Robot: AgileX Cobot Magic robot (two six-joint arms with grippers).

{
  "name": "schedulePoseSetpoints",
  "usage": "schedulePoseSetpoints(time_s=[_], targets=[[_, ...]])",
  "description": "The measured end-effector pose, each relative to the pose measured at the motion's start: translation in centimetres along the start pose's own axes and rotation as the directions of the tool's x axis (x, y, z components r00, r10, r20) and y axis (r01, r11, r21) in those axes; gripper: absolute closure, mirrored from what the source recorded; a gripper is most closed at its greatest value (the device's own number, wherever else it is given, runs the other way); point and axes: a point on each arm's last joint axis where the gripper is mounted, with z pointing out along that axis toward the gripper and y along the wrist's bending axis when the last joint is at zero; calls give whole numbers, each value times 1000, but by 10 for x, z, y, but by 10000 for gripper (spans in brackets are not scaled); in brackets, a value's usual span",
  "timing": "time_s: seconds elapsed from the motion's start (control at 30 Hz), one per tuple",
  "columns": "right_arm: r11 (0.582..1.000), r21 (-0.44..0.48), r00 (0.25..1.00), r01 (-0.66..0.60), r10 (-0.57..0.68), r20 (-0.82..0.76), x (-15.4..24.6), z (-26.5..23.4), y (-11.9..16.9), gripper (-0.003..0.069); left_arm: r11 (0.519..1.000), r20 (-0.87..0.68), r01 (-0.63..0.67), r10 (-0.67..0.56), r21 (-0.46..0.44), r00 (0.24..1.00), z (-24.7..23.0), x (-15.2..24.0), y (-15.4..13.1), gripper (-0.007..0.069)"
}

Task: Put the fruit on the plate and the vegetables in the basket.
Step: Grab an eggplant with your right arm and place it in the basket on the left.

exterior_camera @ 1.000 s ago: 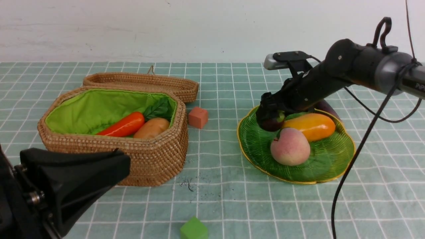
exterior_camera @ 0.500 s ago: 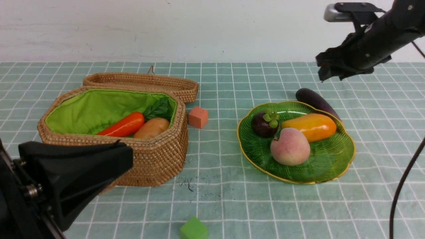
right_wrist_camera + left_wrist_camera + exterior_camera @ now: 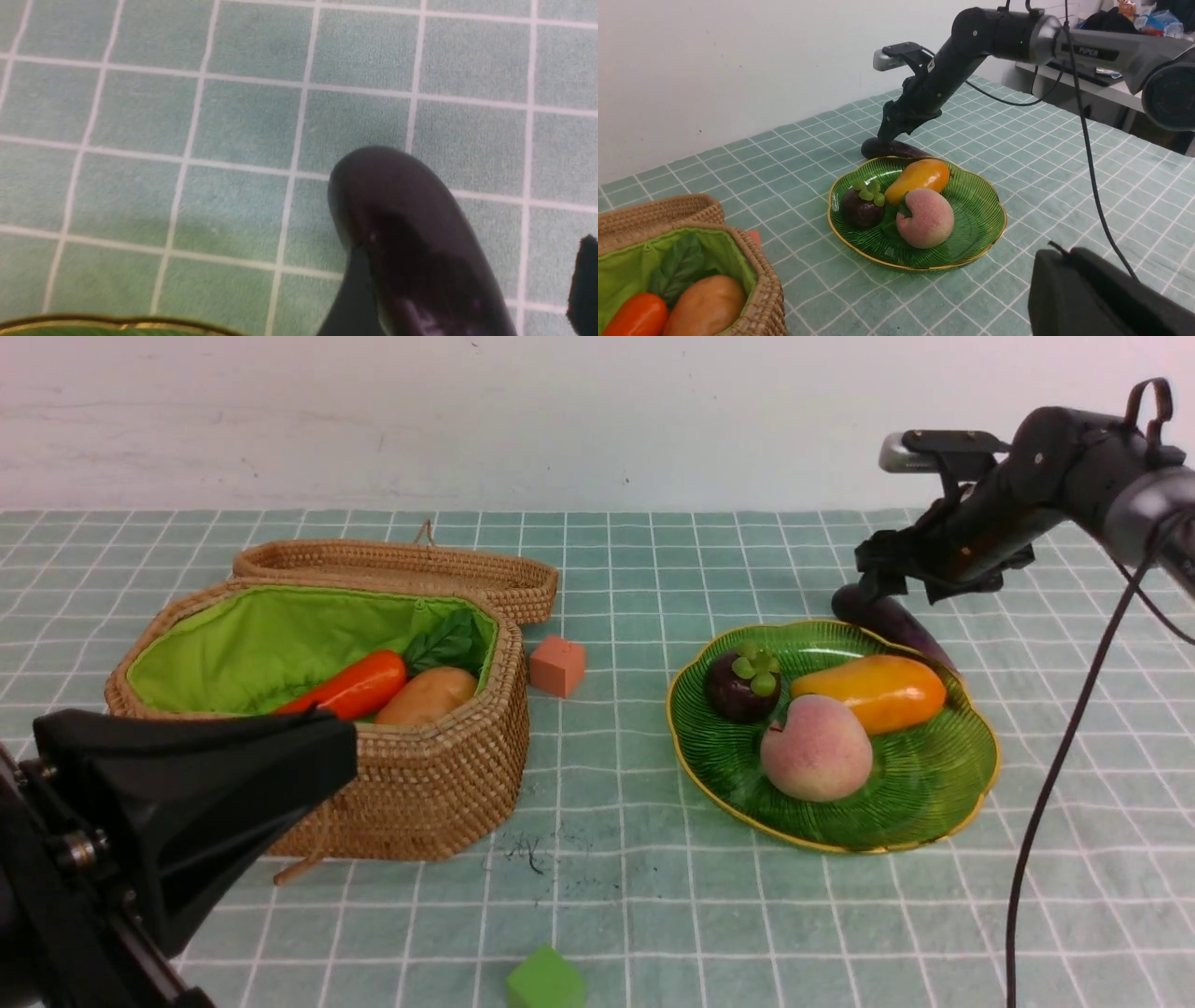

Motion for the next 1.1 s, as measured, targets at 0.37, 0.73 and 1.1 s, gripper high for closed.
schedulePoseSetpoints(time_s=[0.37, 0.73, 1.1], targets=[[1000, 23, 1000, -14, 14, 5, 6, 17, -5, 99, 1000, 1, -6, 6, -2, 1000, 0, 0, 0, 622], [999, 45, 1000, -11, 12, -16, 17, 36, -15, 205, 1000, 2, 16, -16, -2, 1000, 0, 0, 0, 621], [998, 47, 998, 33, -31, -61, 13, 22, -17, 238, 993, -45, 99, -102, -62, 994, 0, 5, 5, 621]])
